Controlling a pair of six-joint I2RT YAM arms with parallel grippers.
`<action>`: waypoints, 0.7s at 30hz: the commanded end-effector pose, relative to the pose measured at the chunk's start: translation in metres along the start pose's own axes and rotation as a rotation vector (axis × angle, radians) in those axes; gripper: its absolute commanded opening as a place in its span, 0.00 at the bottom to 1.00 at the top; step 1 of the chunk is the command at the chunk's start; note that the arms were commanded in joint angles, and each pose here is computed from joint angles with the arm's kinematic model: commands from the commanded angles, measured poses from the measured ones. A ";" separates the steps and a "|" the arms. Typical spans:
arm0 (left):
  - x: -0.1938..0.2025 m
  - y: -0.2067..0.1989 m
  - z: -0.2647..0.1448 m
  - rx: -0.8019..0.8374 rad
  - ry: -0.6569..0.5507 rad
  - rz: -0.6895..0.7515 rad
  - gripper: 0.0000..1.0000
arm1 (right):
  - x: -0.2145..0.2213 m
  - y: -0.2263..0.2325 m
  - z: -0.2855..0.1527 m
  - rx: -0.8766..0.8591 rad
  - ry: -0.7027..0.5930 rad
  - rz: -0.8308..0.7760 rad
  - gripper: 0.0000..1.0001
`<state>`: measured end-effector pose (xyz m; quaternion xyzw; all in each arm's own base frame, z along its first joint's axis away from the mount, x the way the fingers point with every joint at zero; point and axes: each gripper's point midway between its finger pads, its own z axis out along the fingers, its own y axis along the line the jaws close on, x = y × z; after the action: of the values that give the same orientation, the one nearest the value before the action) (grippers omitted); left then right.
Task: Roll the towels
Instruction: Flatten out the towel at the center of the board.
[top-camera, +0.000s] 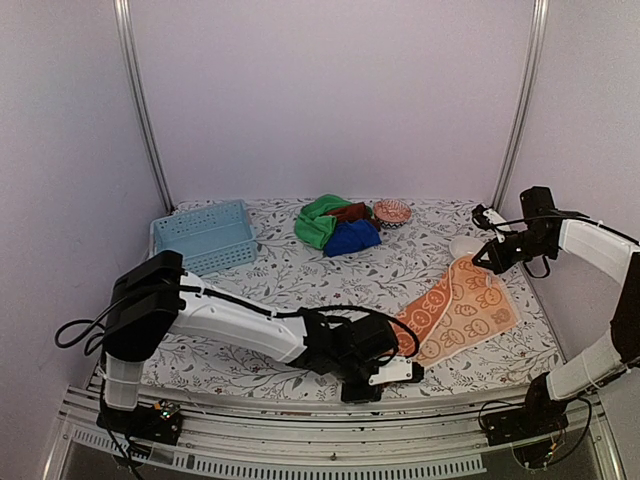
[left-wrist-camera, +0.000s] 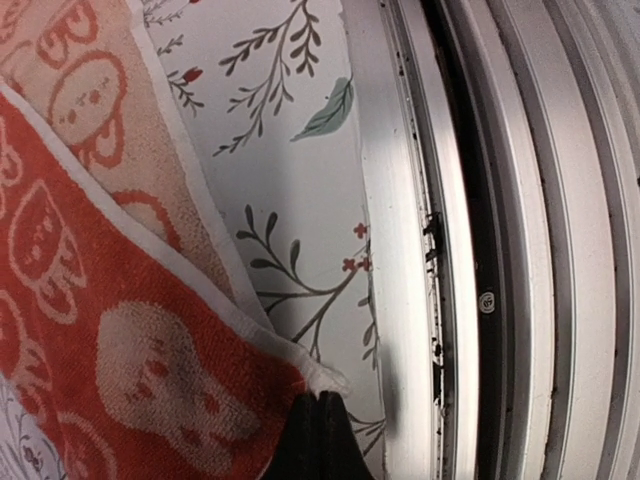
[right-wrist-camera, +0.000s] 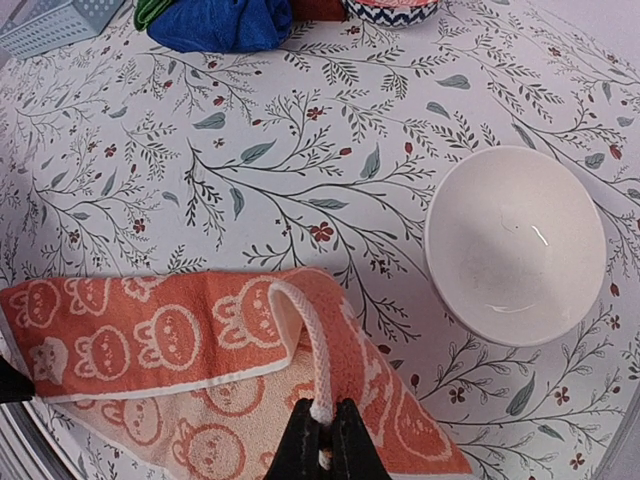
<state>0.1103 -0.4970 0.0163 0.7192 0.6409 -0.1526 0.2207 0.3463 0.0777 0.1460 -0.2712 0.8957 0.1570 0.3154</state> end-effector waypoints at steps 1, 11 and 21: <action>0.006 0.012 -0.018 -0.088 0.002 -0.013 0.00 | -0.009 0.003 -0.003 -0.015 -0.024 0.008 0.02; 0.013 0.165 -0.213 -0.479 -0.350 -0.435 0.00 | -0.092 -0.001 -0.059 0.025 -0.184 -0.063 0.02; 0.066 0.196 -0.367 -0.792 -0.501 -0.669 0.00 | -0.153 0.035 -0.133 -0.030 -0.386 -0.155 0.02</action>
<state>0.2962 -0.2970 0.3164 0.3197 0.7516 -0.1439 0.5588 0.3858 0.0937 0.3133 -0.2960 0.8176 0.1650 0.4655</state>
